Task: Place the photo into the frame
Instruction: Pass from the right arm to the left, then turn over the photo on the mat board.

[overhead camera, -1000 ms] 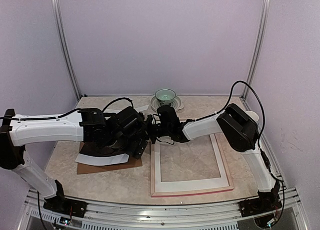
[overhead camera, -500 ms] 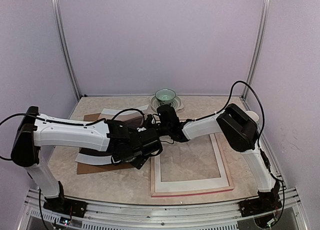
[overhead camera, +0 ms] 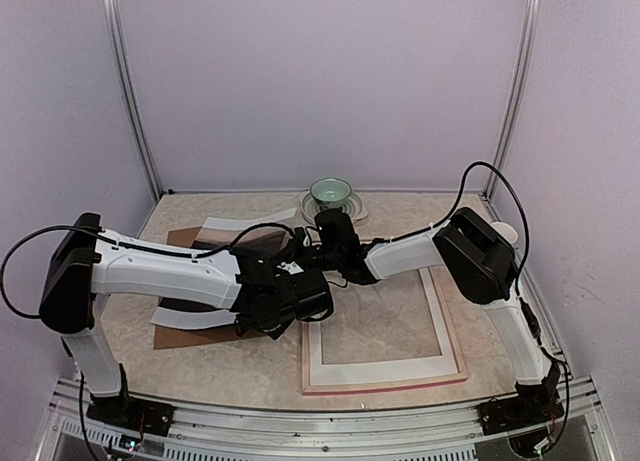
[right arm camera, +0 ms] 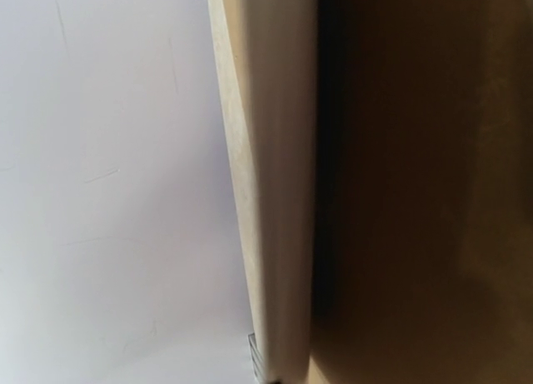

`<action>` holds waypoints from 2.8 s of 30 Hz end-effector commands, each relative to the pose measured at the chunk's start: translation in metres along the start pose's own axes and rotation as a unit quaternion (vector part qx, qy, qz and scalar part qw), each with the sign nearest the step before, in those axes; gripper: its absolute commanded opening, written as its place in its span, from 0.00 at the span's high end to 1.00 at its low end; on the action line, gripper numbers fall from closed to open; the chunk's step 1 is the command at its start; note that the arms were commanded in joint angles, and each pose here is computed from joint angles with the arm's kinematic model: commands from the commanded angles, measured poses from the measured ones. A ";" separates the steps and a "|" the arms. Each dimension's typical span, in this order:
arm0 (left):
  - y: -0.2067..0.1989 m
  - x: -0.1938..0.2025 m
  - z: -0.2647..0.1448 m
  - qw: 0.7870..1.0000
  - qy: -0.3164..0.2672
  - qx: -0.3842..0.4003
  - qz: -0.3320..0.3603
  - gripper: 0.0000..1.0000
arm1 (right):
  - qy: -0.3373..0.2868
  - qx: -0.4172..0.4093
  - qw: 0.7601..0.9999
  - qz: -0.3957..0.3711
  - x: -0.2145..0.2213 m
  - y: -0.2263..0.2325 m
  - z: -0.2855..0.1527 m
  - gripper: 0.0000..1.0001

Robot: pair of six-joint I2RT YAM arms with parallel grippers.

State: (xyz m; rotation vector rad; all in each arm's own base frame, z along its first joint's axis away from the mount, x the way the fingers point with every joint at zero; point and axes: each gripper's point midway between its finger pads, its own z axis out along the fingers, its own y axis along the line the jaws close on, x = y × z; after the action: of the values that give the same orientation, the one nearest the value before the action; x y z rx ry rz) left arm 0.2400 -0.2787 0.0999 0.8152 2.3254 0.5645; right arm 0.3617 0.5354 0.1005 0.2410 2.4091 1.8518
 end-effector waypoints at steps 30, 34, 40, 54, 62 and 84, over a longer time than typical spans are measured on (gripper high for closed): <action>0.020 -0.001 0.023 0.999 0.008 -0.046 0.017 0.68 | 0.008 -0.007 1.000 0.005 0.002 -0.011 0.005 1.00; 0.022 -0.003 0.023 0.999 0.007 -0.046 0.014 0.74 | 0.009 -0.009 1.000 0.005 0.003 -0.010 0.004 1.00; 0.022 -0.004 0.021 0.999 0.006 -0.044 0.012 0.83 | 0.012 -0.014 1.000 0.006 0.004 -0.008 0.004 0.88; 0.034 -0.010 0.015 0.999 -0.001 -0.048 -0.003 0.99 | 0.019 -0.038 0.999 0.003 0.008 0.006 -0.004 0.53; 0.057 -0.036 -0.007 0.998 -0.029 -0.038 -0.042 0.98 | 0.015 -0.051 0.998 -0.014 0.010 0.021 -0.033 0.24; 0.116 -0.134 -0.134 0.968 -0.174 0.091 -0.157 0.97 | -0.079 -0.049 0.983 -0.158 -0.016 0.090 -0.163 0.01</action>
State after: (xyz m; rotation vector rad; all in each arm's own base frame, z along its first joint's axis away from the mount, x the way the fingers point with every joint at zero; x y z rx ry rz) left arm 0.2874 -0.3034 0.2703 0.5845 2.1873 0.2079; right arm 0.3514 0.4277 0.2238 0.0296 2.1116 1.8644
